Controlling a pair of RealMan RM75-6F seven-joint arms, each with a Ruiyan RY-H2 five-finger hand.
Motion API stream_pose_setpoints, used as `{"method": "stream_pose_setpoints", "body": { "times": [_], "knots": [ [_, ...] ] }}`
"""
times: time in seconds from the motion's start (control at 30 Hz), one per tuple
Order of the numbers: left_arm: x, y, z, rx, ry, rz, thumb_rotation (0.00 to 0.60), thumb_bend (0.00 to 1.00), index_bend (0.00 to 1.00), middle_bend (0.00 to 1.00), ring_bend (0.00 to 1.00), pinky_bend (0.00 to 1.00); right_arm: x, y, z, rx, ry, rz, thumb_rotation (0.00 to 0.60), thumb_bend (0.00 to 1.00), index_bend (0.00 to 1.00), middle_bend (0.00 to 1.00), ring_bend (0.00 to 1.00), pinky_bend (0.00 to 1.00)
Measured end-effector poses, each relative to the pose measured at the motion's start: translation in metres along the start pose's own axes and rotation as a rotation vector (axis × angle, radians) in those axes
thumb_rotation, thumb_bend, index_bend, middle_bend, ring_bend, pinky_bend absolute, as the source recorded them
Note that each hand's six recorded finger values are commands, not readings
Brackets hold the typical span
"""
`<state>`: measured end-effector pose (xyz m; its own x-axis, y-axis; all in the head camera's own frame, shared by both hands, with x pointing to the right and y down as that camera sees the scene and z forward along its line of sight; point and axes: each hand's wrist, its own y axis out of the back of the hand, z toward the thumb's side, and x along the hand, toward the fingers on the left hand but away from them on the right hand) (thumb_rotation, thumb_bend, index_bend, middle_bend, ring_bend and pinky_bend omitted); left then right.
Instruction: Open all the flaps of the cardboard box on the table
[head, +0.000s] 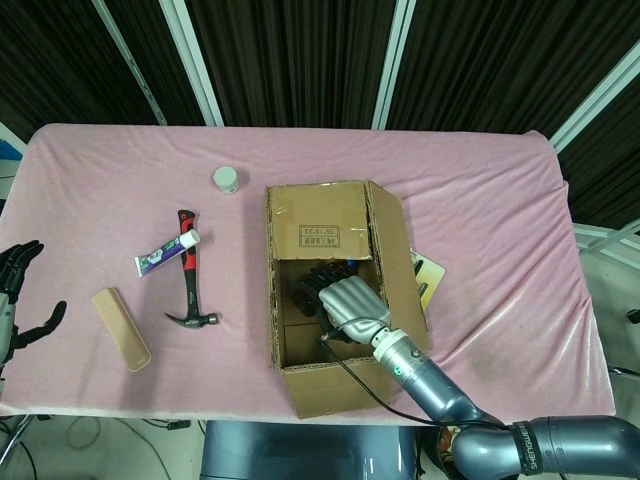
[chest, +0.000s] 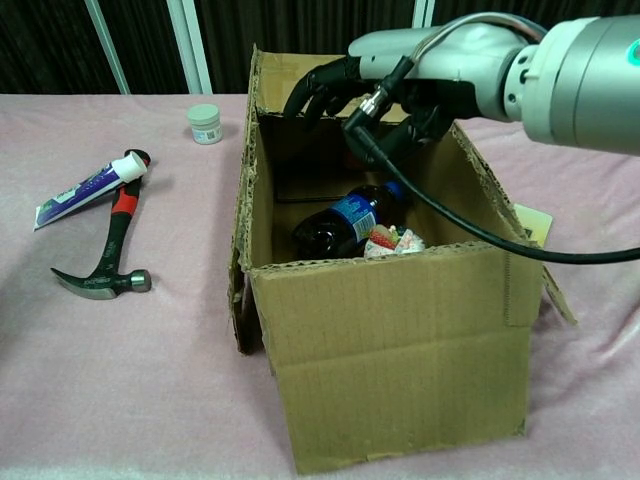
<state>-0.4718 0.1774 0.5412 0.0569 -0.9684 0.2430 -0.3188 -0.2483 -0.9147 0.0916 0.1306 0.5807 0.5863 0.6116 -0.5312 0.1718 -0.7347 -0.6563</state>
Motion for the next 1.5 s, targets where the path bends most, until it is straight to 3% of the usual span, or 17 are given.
{"method": "stream_pose_setpoints", "body": {
  "times": [0.83, 1.0, 1.23, 1.5],
  "knots": [
    [0.003, -0.003, -0.004, -0.050, 0.030, -0.029, 0.600, 0.30, 0.09, 0.08, 0.03, 0.10, -0.039, -0.031, -0.032, 0.001, -0.090, 0.086, 0.600, 0.83, 0.19, 0.20, 0.12, 0.26],
    [0.004, -0.004, -0.004, -0.044, 0.032, -0.031, 0.600, 0.30, 0.09, 0.07, 0.03, 0.10, -0.044, -0.015, -0.027, -0.014, -0.080, 0.020, 0.600, 0.83, 0.19, 0.20, 0.12, 0.26],
    [0.004, -0.007, -0.005, -0.037, 0.035, -0.040, 0.600, 0.30, 0.09, 0.07, 0.03, 0.10, -0.049, 0.030, -0.015, -0.023, -0.042, -0.137, 0.600, 0.83, 0.19, 0.19, 0.12, 0.26],
    [0.003, -0.010, -0.007, -0.040, 0.045, -0.053, 0.600, 0.30, 0.09, 0.07, 0.03, 0.10, -0.061, 0.061, -0.020, 0.004, -0.055, -0.219, 0.600, 0.81, 0.17, 0.17, 0.10, 0.25]
  ]
}}
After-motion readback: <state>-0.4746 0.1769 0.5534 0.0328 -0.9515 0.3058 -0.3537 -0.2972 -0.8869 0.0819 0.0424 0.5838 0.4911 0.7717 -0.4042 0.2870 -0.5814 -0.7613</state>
